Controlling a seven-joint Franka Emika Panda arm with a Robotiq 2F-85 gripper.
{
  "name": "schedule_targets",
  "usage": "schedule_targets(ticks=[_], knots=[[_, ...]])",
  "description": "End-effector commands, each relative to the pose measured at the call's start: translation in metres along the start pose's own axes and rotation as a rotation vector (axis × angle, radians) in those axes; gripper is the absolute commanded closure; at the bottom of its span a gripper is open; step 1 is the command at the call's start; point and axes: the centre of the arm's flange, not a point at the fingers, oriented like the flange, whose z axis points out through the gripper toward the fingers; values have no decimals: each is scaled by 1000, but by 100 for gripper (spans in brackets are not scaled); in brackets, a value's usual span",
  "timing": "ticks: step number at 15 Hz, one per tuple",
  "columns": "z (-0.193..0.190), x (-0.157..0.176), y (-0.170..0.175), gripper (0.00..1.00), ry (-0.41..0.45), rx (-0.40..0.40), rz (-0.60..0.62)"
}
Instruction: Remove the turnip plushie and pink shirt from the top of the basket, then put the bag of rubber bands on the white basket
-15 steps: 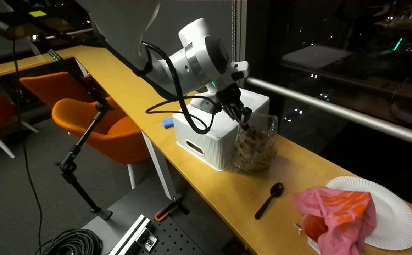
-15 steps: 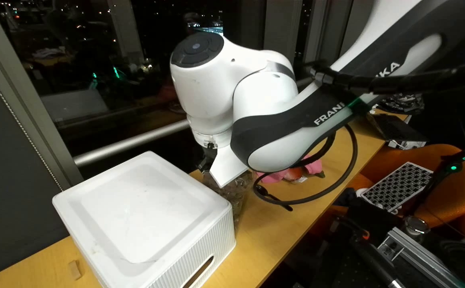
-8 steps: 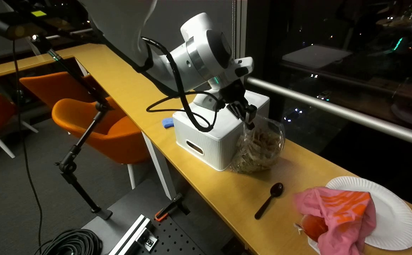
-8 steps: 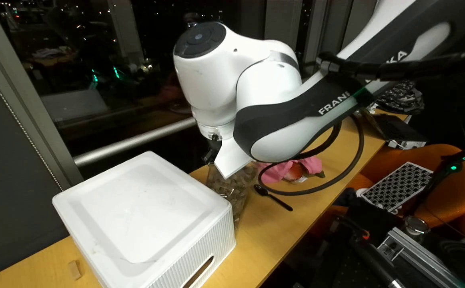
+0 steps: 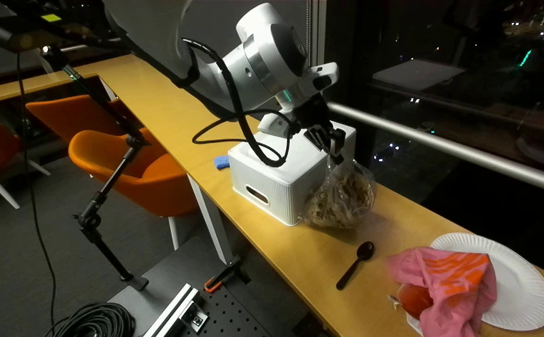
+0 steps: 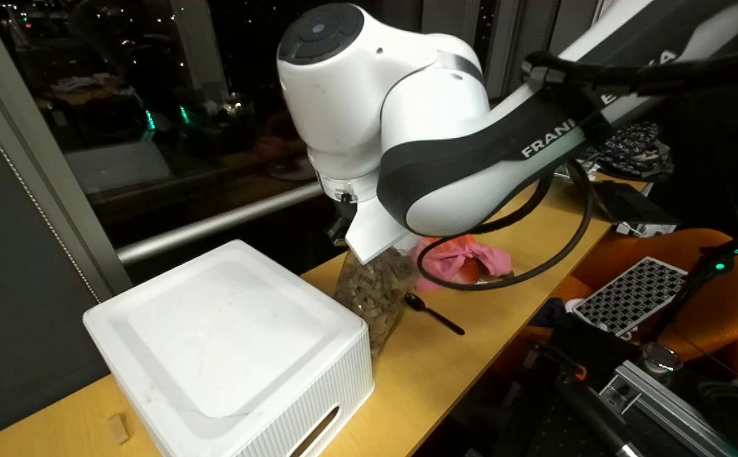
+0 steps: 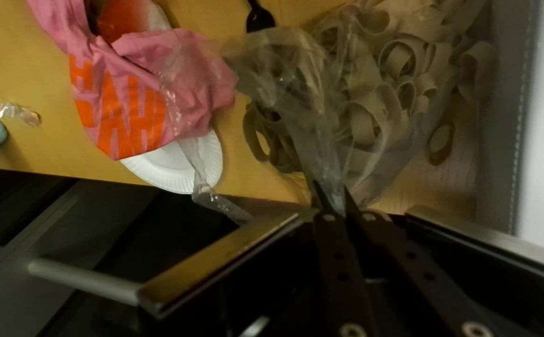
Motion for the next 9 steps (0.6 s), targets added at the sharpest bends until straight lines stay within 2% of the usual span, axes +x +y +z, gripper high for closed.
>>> schedule_targets(ticks=[1,6,9], knots=[[-23,4,20,100,29,-50,23],[-42,13,39,100,39,-81,48],[-67,28,49,100,72,-94,58]])
